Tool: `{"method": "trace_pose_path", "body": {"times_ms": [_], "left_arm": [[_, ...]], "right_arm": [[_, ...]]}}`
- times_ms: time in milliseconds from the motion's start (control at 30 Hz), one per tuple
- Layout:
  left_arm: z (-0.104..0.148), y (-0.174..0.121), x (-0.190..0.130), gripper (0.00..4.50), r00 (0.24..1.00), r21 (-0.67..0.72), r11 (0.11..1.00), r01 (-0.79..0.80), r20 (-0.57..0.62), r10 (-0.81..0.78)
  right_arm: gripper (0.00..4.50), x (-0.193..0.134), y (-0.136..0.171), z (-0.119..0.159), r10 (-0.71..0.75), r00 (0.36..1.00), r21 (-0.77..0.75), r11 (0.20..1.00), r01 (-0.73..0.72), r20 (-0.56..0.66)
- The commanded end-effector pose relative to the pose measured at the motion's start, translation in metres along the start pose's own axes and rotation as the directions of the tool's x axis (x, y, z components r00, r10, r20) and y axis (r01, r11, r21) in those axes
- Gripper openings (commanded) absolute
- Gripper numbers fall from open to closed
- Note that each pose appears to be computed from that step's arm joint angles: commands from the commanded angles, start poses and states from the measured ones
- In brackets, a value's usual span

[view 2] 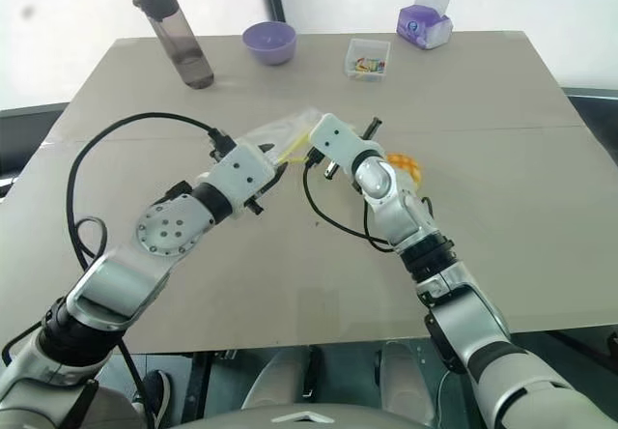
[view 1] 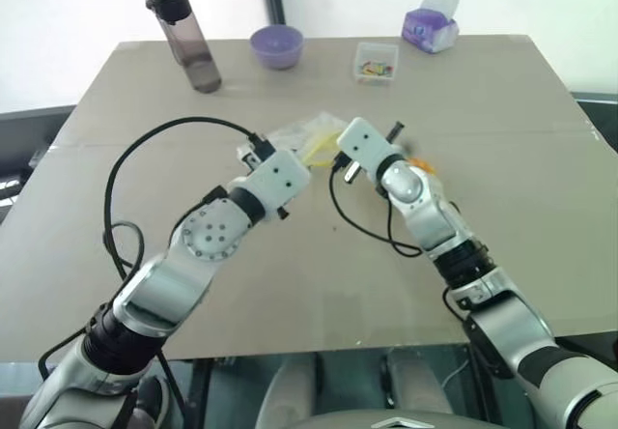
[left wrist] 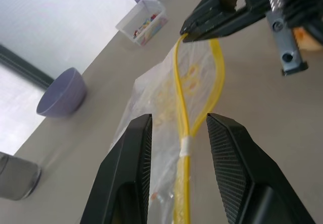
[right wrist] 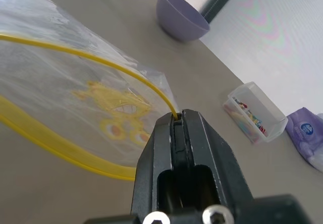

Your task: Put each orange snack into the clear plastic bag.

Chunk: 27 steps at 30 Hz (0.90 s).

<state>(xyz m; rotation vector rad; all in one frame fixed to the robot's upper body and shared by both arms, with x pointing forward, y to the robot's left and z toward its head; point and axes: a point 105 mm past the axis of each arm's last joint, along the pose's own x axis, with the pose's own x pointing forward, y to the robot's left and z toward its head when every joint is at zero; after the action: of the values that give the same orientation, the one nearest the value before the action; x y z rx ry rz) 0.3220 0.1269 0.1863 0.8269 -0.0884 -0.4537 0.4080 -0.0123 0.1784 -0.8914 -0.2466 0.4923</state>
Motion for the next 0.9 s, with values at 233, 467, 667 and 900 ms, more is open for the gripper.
{"method": "trace_pose_path", "body": {"times_ms": [233, 467, 667, 900], "left_arm": [[-0.005, -0.003, -0.015, 1.84, 0.999, 0.033, 0.999, 0.012, -0.049, -0.01], [-0.008, 0.004, -0.012, 1.84, 0.999, 0.035, 0.999, -0.018, -0.051, 0.02], [-0.011, 0.003, -0.008, 1.84, 0.998, 0.029, 0.999, -0.023, -0.05, 0.024], [-0.015, 0.004, -0.006, 0.72, 0.998, 0.07, 0.997, -0.026, -0.052, 0.029]], "right_arm": [[0.0, 0.002, -0.01, 0.014, -0.035, 0.998, -0.024, 0.999, 0.037, 0.056], [0.0, 0.001, -0.009, 0.017, -0.032, 0.997, -0.025, 0.999, 0.033, 0.064], [0.0, 0.0, -0.008, 0.018, -0.025, 0.998, -0.017, 1.0, 0.026, 0.062], [0.0, -0.002, -0.008, 0.018, -0.023, 0.998, -0.022, 0.999, 0.025, 0.066]]}}
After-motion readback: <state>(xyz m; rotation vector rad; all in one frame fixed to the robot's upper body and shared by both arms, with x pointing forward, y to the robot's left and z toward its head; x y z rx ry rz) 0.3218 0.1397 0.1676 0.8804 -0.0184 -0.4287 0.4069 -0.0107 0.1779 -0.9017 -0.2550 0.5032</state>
